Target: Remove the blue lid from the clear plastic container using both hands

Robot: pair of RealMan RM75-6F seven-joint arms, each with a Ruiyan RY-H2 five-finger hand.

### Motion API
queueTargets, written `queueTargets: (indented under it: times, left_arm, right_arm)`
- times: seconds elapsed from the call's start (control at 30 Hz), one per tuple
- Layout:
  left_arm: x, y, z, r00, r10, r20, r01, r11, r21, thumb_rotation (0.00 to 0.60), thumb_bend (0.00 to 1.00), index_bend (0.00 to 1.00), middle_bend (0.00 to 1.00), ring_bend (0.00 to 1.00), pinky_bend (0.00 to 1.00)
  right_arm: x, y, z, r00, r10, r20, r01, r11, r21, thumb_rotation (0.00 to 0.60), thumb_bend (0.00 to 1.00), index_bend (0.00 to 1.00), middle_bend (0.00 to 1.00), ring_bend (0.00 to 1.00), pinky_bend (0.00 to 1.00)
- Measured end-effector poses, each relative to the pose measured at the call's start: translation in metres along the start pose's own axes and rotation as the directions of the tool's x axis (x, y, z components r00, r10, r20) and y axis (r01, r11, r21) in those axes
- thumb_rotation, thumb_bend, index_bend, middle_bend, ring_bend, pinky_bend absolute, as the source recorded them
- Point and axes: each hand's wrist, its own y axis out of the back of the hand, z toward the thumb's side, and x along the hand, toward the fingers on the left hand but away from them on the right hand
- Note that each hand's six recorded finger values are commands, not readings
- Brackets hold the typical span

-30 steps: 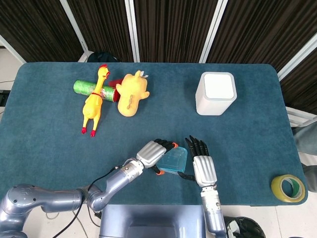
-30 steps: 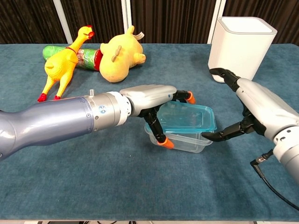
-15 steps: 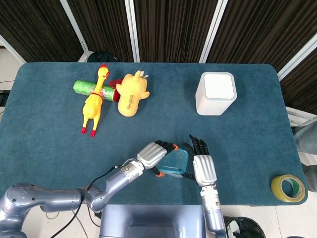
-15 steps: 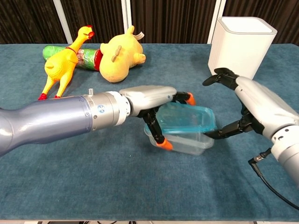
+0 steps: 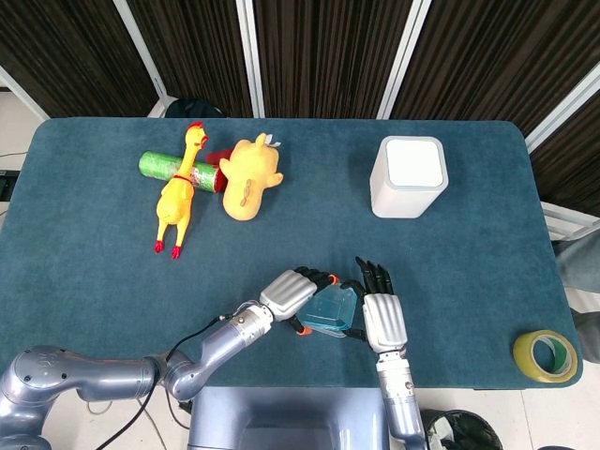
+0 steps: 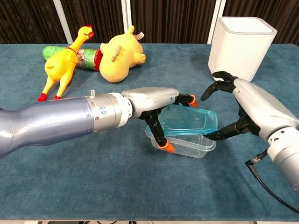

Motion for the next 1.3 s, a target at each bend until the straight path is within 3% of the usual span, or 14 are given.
queueTargets:
  times: [0.33,0.5,1.03,1.3]
  left_arm:
    - [-0.0010,-0.0008,-0.0015,1.000,0.003,-0.008,-0.003,1.000,0.013,0.600,0.13,0.21,0.24,0.18,0.38]
    - [-0.0005,-0.0004,-0.0007,1.000,0.003,-0.008,-0.003,1.000,0.012,0.600,0.06,0.13,0.18,0.17,0.36]
    - [0.0004,0.0045,0.0009,1.000,0.008,-0.021,-0.008,1.000,0.000,0.600,0.00,0.06,0.13,0.11,0.30]
    - [-0.0003,0.0048,-0.0003,0.999,-0.004,-0.035,0.004,1.000,0.009,0.600,0.00,0.00,0.01,0.00,0.21]
  right_arm:
    - [0.0009,-0.0007,-0.0012,1.000,0.016,-0.001,-0.016,1.000,-0.003,0.600,0.43,0.48,0.11,0.00,0.00]
    - [0.0007,-0.0010,-0.0017,1.000,0.021,0.003,-0.021,1.000,-0.001,0.600,0.44,0.48,0.11,0.00,0.00]
    - [-0.0007,0.0011,-0.0024,1.000,0.020,0.007,-0.020,1.000,-0.001,0.600,0.44,0.51,0.13,0.00,0.00]
    - [-0.0002,0.0012,-0.0013,1.000,0.024,0.004,-0.024,1.000,-0.004,0.600,0.46,0.52,0.13,0.00,0.00]
